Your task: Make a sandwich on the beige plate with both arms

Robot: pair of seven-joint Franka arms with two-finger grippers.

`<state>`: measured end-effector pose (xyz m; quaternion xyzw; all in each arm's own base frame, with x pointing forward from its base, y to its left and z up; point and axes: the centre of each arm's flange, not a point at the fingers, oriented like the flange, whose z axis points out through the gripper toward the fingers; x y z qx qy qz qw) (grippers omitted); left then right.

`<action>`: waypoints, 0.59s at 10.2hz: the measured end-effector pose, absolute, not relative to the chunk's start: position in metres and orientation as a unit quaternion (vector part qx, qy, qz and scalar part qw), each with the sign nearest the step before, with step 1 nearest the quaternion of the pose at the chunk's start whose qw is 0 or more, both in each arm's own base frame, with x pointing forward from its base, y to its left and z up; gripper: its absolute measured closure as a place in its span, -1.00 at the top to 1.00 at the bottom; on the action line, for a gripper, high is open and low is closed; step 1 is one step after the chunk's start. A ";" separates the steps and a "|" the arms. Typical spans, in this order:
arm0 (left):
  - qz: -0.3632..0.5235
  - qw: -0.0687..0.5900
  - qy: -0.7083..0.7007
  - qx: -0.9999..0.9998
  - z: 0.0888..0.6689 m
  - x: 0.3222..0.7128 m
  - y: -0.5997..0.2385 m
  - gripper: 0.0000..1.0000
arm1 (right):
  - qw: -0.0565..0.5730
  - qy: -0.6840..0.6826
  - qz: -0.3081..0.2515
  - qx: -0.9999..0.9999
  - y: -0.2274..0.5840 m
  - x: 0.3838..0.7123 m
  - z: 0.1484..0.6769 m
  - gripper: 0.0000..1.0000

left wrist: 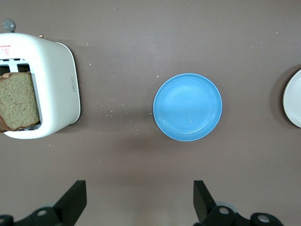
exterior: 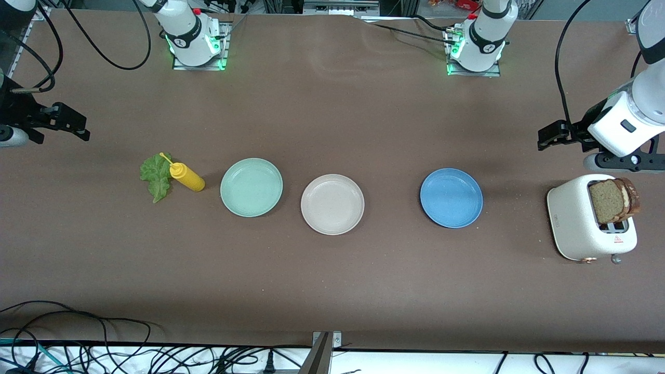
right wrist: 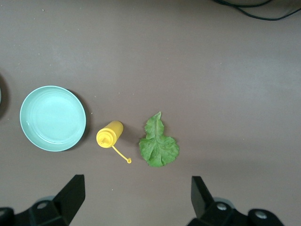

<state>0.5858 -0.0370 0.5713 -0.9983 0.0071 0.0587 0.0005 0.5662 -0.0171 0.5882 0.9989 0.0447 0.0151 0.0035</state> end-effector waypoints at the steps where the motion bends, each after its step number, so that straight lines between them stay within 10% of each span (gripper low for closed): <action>1: 0.059 0.001 0.007 -0.998 0.570 0.586 -0.037 1.00 | 0.004 0.045 0.015 0.999 -0.017 0.566 0.588 1.00; 6: 0.064 0.013 0.007 -0.998 0.564 0.589 -0.034 1.00 | 0.004 0.045 0.015 0.999 -0.017 0.566 0.588 1.00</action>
